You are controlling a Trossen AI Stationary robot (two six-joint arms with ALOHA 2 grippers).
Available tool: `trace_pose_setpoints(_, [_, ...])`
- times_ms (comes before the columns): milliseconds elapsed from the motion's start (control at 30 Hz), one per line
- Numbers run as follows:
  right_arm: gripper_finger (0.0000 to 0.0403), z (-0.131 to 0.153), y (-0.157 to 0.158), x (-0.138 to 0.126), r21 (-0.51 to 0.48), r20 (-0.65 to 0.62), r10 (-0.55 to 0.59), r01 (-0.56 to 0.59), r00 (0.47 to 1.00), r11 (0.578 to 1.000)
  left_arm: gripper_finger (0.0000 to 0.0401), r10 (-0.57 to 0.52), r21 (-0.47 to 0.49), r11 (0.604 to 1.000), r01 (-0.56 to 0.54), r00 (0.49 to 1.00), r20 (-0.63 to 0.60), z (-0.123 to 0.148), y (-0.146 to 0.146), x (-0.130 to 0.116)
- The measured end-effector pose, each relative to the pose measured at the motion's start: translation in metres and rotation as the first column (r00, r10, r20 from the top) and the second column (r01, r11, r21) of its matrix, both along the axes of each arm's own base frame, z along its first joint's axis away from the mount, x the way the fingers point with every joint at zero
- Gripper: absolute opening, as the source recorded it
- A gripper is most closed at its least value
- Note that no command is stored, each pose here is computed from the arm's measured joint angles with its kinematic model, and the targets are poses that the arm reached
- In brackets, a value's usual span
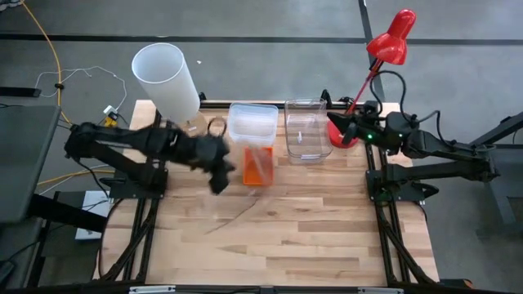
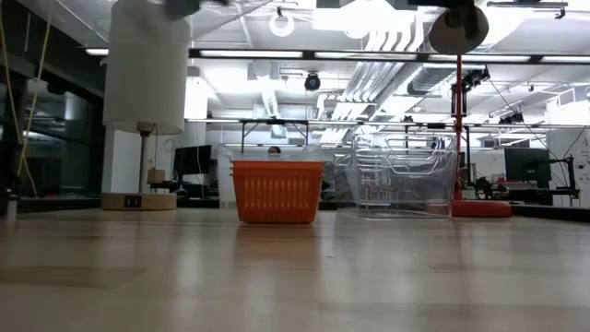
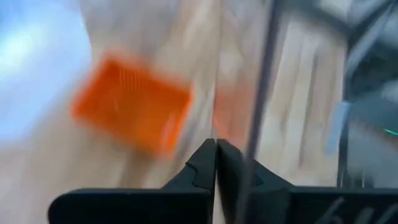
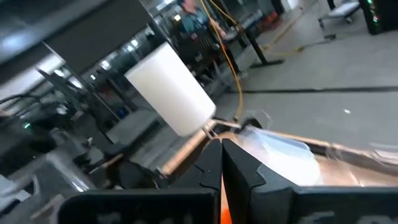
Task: Stack baskets by color
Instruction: Stack the bottom transparent bin on the top transparent bin
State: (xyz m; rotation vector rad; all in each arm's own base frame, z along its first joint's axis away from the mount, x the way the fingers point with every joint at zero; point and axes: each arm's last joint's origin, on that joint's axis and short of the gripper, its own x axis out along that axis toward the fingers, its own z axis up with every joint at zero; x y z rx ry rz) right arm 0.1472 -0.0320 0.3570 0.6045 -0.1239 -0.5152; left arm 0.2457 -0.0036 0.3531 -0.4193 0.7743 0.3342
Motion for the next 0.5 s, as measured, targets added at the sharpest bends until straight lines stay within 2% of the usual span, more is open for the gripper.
trace_pose_setpoints(100, [0.0000, 0.005, 0.000, 0.000, -0.011, 0.046, 0.003, -0.003, 0.999, 1.000, 0.0000, 0.034, 0.083, 0.995, -0.047, 0.988, 0.152, 0.020, 0.025, 0.022])
trace_pose_setpoints(233, [0.0000, 0.008, 0.000, -0.001, -0.038, 0.066, -0.010, 0.013, 0.998, 0.999, 0.0000, 0.129, 0.124, 0.974, -0.190, 0.913, 0.387, 0.033, 0.062, 0.053])
trace_pose_setpoints(267, [0.0000, 0.008, 0.000, -0.002, -0.038, 0.066, -0.019, 0.022, 0.998, 0.999, 0.0000, 0.163, 0.107, 0.966, -0.235, 0.876, 0.454, 0.036, 0.073, 0.061])
trace_pose_setpoints(400, [0.0000, 0.010, -0.001, -0.002, -0.055, 0.081, -0.052, 0.056, 0.995, 0.997, 0.0000, 0.314, -0.014, 0.926, -0.377, 0.750, 0.582, 0.028, 0.110, 0.082])
trace_pose_setpoints(500, [0.0000, 0.013, -0.001, -0.003, -0.063, 0.111, -0.054, 0.061, 0.992, 0.996, 0.0000, 0.411, -0.105, 0.892, -0.440, 0.691, 0.595, 0.012, 0.130, 0.096])
